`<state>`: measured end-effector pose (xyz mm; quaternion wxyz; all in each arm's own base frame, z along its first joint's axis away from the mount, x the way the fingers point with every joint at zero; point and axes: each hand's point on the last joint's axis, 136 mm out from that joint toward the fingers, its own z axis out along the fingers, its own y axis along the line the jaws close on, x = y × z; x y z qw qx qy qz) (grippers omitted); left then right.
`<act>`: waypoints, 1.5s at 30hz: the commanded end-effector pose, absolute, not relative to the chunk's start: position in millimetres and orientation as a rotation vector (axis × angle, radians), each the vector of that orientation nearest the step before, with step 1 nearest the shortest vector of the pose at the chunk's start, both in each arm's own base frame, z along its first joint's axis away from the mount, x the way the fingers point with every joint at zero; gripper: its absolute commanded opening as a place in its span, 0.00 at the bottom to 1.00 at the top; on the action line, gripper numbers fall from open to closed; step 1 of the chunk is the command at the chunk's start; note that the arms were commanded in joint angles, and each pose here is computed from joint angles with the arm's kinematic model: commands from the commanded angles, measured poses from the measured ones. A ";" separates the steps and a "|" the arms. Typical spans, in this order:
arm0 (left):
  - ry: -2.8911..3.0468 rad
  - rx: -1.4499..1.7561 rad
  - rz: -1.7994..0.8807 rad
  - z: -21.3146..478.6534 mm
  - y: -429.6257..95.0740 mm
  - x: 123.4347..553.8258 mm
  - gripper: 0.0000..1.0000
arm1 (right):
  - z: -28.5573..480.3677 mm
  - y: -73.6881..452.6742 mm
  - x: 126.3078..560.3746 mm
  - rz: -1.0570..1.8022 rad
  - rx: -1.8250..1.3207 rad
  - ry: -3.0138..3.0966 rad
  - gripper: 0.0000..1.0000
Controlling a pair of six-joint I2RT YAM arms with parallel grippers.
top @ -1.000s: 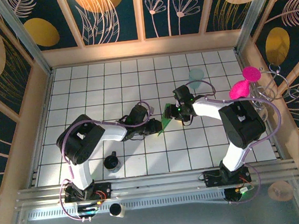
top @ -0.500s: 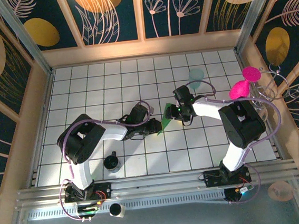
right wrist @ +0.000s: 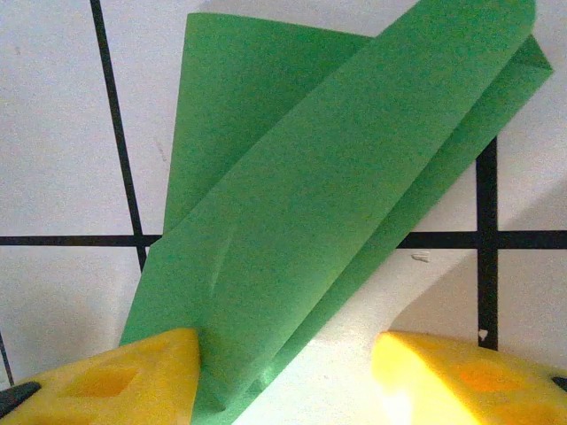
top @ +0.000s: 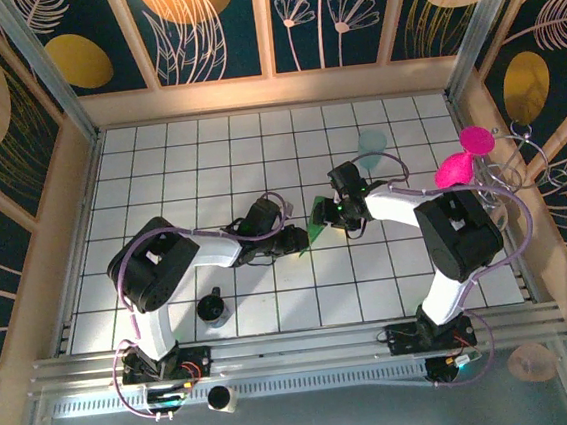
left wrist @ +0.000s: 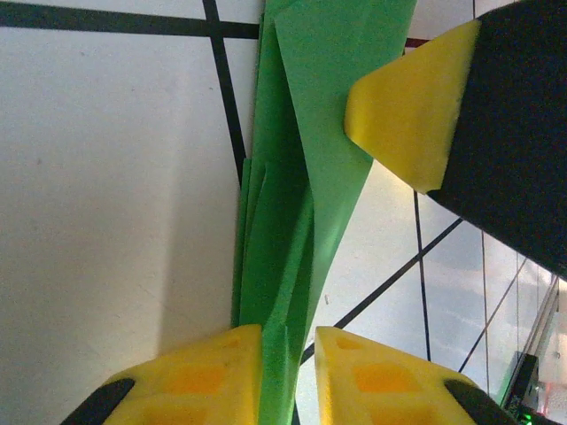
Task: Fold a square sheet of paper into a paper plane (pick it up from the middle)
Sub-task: Fold the wing for the fifth time at the center of the table.
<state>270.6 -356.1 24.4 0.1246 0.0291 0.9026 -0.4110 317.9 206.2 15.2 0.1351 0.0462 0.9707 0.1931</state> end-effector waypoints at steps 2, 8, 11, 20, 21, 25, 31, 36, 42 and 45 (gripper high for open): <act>2.610 0.063 -1.221 44.0 -356.1 276.4 0.26 | -29.3 189.1 296.6 0.446 0.148 2.934 0.59; 2.587 0.043 -1.301 54.5 -359.8 275.8 0.25 | -27.4 189.2 297.0 0.461 0.146 2.927 0.60; 2.599 0.037 -1.310 51.8 -359.5 273.3 0.23 | -27.8 188.5 297.2 0.463 0.151 2.926 0.60; 2.696 0.030 -1.280 29.1 -353.5 261.0 0.21 | -28.2 188.9 297.5 0.467 0.155 2.924 0.60; 2.696 0.031 -1.281 28.9 -353.7 260.9 0.21 | -28.4 188.4 297.7 0.467 0.158 2.925 0.60; 2.708 0.034 -1.278 26.1 -354.3 259.4 0.19 | -29.1 188.1 297.9 0.465 0.162 2.926 0.60; 2.726 0.041 -1.261 21.3 -353.4 256.9 0.15 | -29.3 187.5 298.1 0.464 0.167 2.928 0.60; 2.740 0.053 -1.255 17.9 -355.7 254.2 0.12 | -31.0 187.1 297.5 0.461 0.171 2.933 0.60; 2.770 0.060 -1.194 10.4 -353.0 252.4 0.09 | -32.9 186.0 296.2 0.455 0.174 2.939 0.59; 2.790 0.063 -1.161 4.8 -351.3 250.3 0.09 | -35.6 184.1 295.6 0.444 0.179 2.947 0.59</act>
